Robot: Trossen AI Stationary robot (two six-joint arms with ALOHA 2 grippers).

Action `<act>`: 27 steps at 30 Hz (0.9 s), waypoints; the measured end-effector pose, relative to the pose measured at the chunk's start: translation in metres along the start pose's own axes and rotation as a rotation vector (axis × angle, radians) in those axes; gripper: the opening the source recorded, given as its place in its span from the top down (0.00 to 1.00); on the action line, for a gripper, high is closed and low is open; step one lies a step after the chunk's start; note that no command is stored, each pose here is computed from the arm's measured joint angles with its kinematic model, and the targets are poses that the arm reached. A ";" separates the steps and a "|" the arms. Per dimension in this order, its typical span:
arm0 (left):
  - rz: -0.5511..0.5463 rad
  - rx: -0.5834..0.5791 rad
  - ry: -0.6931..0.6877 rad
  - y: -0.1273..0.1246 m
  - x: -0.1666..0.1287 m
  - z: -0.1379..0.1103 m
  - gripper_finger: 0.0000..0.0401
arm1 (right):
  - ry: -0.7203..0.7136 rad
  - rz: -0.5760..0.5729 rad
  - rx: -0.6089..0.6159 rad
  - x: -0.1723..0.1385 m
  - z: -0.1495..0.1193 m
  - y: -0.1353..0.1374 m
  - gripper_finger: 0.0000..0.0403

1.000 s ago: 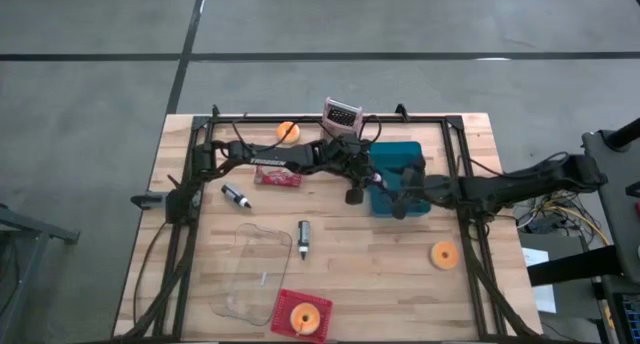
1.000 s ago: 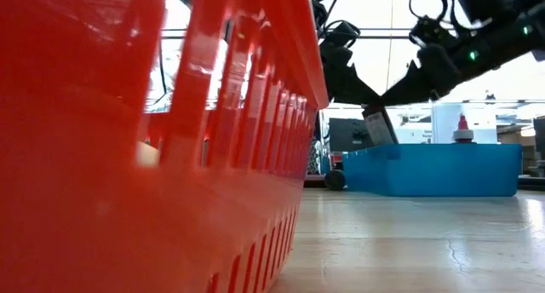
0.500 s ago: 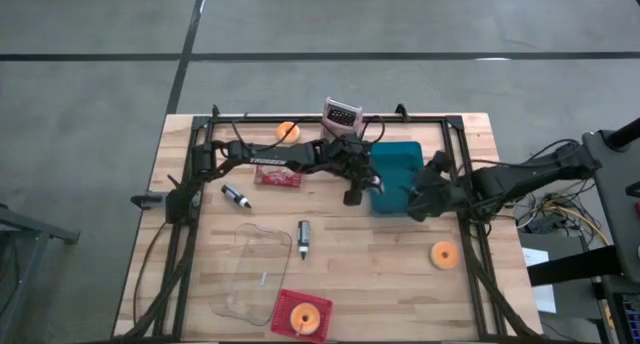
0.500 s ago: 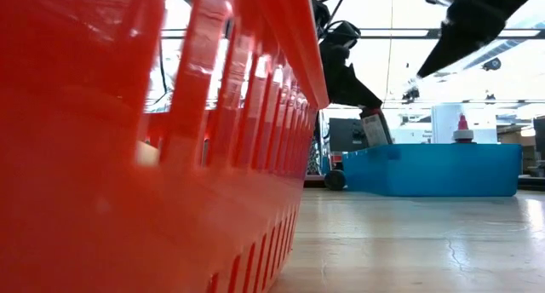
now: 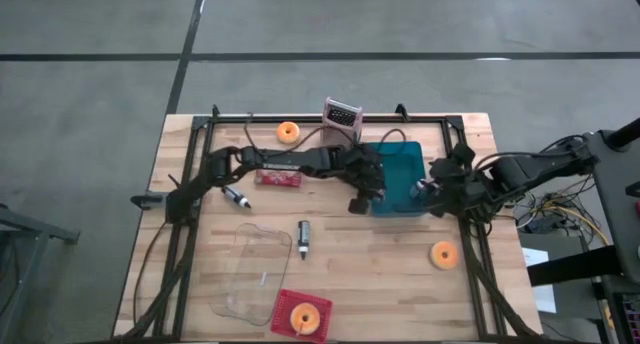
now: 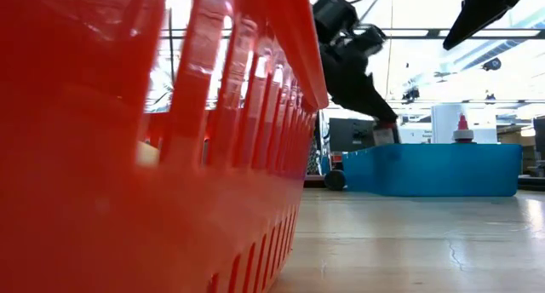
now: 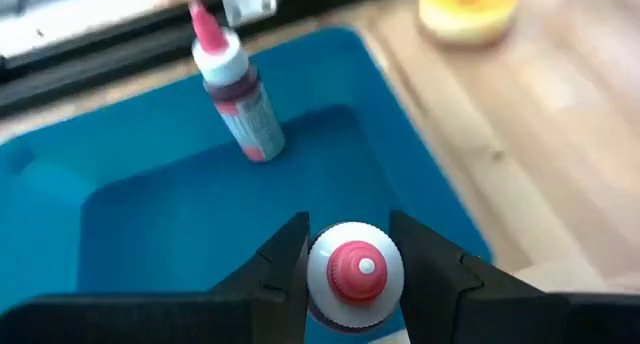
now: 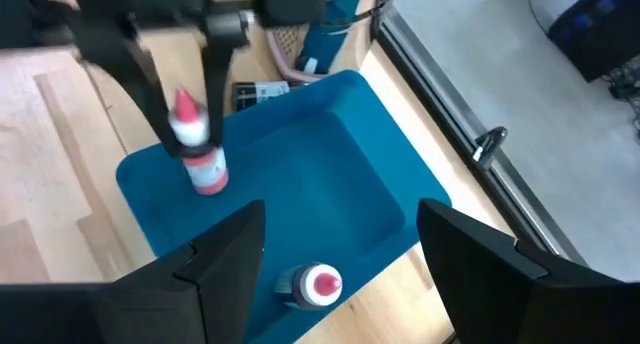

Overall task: Pick & Place Food Item
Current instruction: Put the pink food coloring bottle into the blue bin

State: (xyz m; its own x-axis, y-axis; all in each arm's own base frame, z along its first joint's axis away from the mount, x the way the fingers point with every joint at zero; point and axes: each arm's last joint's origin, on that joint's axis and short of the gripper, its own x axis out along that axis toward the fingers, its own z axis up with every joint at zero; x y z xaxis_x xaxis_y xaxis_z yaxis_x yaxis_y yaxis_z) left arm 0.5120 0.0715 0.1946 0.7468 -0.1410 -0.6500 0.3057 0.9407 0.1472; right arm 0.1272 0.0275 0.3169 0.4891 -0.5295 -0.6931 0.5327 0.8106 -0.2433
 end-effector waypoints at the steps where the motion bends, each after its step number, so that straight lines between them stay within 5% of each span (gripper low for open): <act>1: -0.005 -0.002 0.027 0.000 0.004 0.000 0.73 | -0.001 0.002 0.001 -0.001 0.001 0.000 0.37; 27: -0.043 0.016 0.169 0.006 0.035 0.006 0.73 | 0.028 0.014 -0.005 -0.005 0.002 -0.004 0.38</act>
State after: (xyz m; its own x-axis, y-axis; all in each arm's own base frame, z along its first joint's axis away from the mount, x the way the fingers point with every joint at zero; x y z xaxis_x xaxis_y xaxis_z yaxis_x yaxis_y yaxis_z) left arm 0.5437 0.0706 0.1768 0.6233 -0.1259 -0.7718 0.3455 0.9298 0.1273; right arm 0.1234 0.0267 0.3228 0.4770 -0.5111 -0.7150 0.5223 0.8191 -0.2372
